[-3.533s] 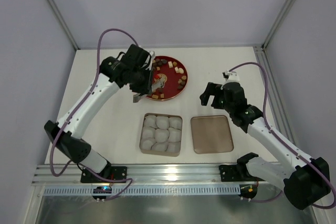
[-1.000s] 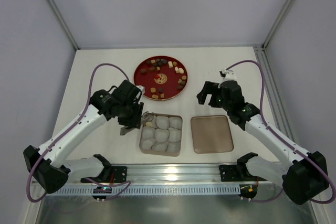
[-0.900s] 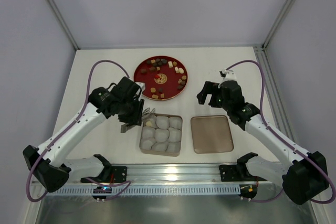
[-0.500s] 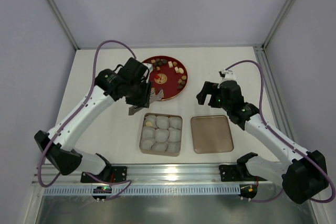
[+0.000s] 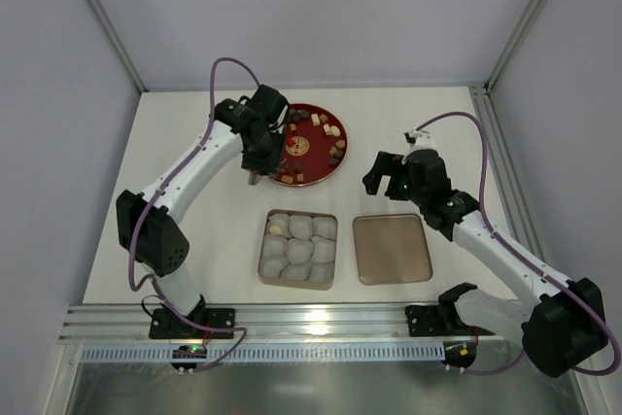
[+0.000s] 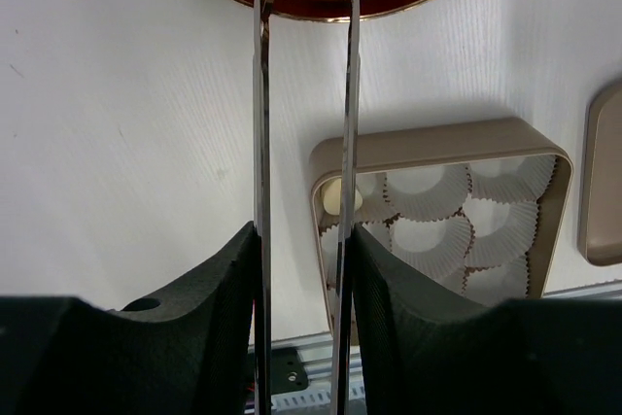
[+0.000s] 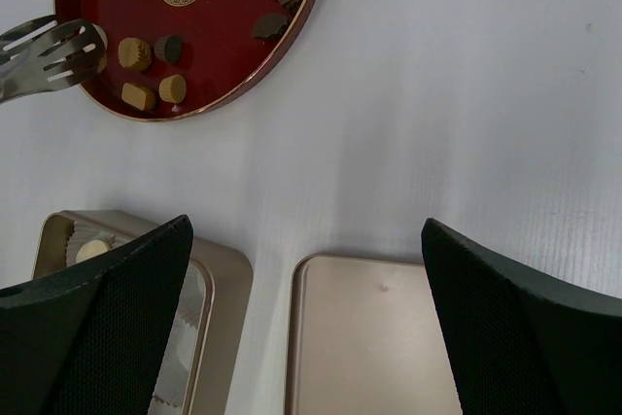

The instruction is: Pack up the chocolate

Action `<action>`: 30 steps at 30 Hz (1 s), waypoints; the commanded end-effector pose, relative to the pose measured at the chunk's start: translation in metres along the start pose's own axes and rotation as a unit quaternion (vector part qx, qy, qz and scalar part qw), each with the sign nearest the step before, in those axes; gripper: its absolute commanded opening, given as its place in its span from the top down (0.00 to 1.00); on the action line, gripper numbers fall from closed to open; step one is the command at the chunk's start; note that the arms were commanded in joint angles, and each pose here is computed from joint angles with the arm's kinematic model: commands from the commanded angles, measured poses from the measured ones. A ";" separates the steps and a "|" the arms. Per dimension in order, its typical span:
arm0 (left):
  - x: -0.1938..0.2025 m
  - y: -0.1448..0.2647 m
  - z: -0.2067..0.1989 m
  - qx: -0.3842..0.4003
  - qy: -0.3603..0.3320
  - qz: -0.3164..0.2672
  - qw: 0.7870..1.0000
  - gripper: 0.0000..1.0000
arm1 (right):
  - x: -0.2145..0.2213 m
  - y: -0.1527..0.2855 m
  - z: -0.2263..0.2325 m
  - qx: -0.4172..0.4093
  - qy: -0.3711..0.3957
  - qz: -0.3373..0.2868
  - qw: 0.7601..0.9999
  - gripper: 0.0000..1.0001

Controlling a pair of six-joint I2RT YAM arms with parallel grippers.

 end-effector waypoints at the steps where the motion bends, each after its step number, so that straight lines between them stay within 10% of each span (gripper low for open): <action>1: -0.023 0.000 0.002 -0.003 -0.011 -0.034 0.999 0.59 | -0.022 0.007 0.014 -0.021 -0.002 -0.030 0.999 0.00; 30: -0.020 -0.046 0.005 0.007 -0.002 0.009 1.000 0.61 | -0.019 0.010 0.011 -0.016 0.000 -0.030 0.999 0.00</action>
Point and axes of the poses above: each gripper's point midway between its finger pads, its own y axis back along the fingers, its own z axis along the line the jaws close on, x = y × z, the point moved 2 cm from there along y, back along the fingers, and after that the axes turned 1 degree about -y, right-handed, at the moved point
